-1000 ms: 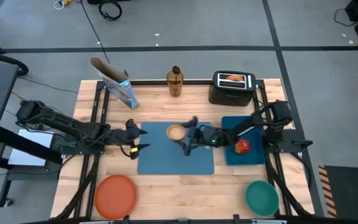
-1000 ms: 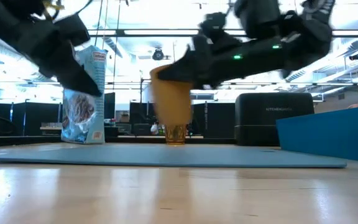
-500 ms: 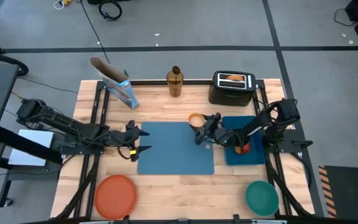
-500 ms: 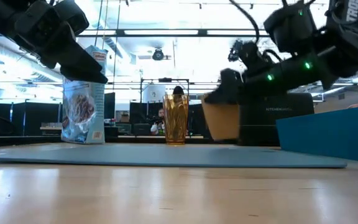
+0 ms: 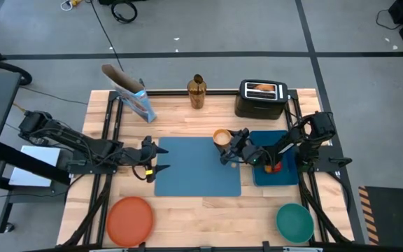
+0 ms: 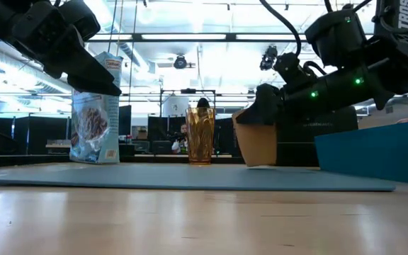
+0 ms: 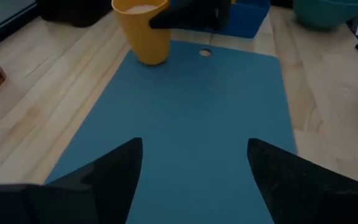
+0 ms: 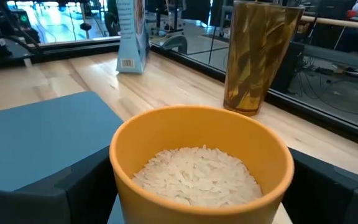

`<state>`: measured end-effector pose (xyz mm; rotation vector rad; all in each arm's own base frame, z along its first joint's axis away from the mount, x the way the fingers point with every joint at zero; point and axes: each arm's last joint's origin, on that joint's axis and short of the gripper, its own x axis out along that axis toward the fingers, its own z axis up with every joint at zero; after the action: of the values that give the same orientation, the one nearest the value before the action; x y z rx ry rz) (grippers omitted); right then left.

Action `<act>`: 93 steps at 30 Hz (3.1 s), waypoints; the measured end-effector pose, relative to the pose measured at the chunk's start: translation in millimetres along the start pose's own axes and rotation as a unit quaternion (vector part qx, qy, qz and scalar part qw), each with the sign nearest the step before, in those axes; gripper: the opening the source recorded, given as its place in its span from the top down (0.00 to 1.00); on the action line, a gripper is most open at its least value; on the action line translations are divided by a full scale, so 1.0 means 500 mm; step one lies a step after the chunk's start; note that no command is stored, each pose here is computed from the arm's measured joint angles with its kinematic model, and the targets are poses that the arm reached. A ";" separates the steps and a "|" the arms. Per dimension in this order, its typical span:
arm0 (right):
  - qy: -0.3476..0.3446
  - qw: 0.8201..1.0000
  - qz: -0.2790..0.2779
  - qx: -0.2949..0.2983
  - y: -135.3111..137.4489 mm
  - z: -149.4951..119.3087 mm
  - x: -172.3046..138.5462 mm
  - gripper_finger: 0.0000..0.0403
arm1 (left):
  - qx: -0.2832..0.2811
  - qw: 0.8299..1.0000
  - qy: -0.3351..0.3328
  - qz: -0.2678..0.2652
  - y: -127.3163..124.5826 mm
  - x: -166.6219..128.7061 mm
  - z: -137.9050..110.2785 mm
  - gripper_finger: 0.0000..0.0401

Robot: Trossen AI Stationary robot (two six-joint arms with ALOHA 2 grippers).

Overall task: Arrange a breakfast setting
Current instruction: Put the yellow cup on the light blue mat, then put the green bowl on the light blue mat

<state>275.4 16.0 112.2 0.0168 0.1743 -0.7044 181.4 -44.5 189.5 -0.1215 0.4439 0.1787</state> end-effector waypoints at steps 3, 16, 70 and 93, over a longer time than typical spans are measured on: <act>0.002 1.000 -0.001 -0.003 0.000 -0.001 0.000 0.02 | 0.000 1.000 0.000 0.000 0.000 0.000 0.000 0.26; 0.035 0.999 0.022 -0.018 -0.001 0.004 -0.010 0.01 | 0.002 1.000 0.004 0.001 0.000 0.000 -0.002 0.26; 0.705 0.686 -0.077 0.163 0.174 0.234 -0.366 0.09 | 0.026 0.997 -0.066 -0.020 -0.013 -0.004 0.024 0.26; 0.721 0.645 -0.159 0.196 0.309 0.041 -0.466 0.51 | 0.012 0.996 -0.067 -0.061 -0.036 -0.014 0.020 0.26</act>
<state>203.7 282.0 164.2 1.0298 1.6147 -0.9288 182.8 -61.5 203.1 -0.1114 0.3048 0.0596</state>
